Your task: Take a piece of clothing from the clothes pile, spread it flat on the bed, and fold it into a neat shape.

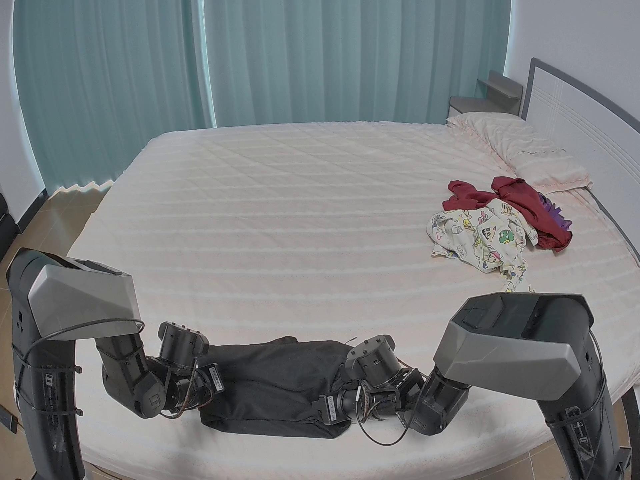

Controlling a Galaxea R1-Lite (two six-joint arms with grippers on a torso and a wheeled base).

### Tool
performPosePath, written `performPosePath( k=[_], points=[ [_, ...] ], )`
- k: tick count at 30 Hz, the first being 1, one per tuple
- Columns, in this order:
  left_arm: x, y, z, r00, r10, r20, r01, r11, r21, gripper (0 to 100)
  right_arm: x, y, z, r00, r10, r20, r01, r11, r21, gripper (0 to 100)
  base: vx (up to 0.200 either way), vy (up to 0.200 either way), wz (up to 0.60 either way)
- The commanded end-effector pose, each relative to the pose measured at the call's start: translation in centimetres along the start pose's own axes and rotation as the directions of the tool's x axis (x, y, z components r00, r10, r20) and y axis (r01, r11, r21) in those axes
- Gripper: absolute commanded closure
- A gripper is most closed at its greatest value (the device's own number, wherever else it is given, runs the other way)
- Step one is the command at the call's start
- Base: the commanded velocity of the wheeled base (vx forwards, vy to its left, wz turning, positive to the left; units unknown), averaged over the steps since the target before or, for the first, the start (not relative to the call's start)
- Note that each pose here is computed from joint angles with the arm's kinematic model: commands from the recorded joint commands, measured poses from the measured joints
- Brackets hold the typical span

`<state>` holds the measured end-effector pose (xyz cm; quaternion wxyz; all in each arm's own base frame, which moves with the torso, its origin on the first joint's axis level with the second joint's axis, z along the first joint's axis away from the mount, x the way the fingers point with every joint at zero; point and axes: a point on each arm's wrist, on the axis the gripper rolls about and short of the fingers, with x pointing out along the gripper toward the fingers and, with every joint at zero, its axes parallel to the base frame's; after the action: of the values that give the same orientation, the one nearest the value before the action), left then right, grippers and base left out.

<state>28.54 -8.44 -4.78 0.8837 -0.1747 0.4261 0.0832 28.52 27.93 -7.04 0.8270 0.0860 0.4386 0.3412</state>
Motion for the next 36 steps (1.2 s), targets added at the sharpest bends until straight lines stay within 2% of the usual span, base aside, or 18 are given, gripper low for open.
performPosePath(
  k=[1, 6, 11, 13, 14, 16, 26, 36],
  points=[
    [-0.2, 0.0, 0.1, 1.0, -0.004, 0.002, 0.004, 1.0, -0.001, 100, 0.0, 0.1, 0.1, 1.0, 0.003, 0.002, -0.003, 1.0, 0.001, 100, 0.0, 0.0, 0.0],
    [-0.4, -0.1, 0.3, 1.0, -0.012, 0.01, 0.012, 1.0, -0.003, 100, -0.1, 0.1, 0.0, 1.0, -0.008, 0.018, 0.008, 1.0, 0.005, 100, 0.0, 0.0, 0.0],
    [-1.2, -0.7, 0.4, 0.999, -0.045, 0.016, 0.045, 0.999, -0.001, 100, -0.7, -0.3, 0.3, 0.992, -0.039, 0.119, 0.04, 0.999, -0.005, 100, 0.0, 0.0, 0.0],
    [-1.4, -0.7, 0.5, 0.999, -0.05, 0.016, 0.05, 0.999, -0.003, 100, -0.9, -0.3, 0.5, 0.99, -0.039, 0.134, 0.04, 0.999, -0.006, 100, 0.0, 0.0, 0.0],
    [-2.0, -1.1, 0.8, 0.996, -0.084, 0.022, 0.085, 0.996, -0.016, 100, -1.7, -0.5, 0.9, 0.981, -0.053, 0.186, 0.056, 0.998, -0.01, 100, 0.0, 0.0, 0.0],
    [-2.7, -1.4, 1.2, 0.994, -0.105, 0.037, 0.106, 0.994, -0.024, 100, -2.7, -0.6, 1.0, 0.978, -0.065, 0.2, 0.069, 0.997, -0.015, 100, 0.0, 0.0, 0.0],
    [-3.8, -2.9, 0.9, 0.986, -0.158, 0.047, 0.159, 0.987, -0.013, 100, -5.5, -0.5, 1.8, 0.954, -0.04, 0.298, 0.061, 0.996, -0.061, 100, 0.0, 0.0, 0.0],
    [-4.1, -3.5, 1.1, 0.982, -0.177, 0.064, 0.18, 0.983, -0.044, 100, -6.2, -0.1, 1.6, 0.955, -0.034, 0.295, 0.056, 0.996, -0.068, 100, 0.0, 0.0, 0.0]
  ],
)
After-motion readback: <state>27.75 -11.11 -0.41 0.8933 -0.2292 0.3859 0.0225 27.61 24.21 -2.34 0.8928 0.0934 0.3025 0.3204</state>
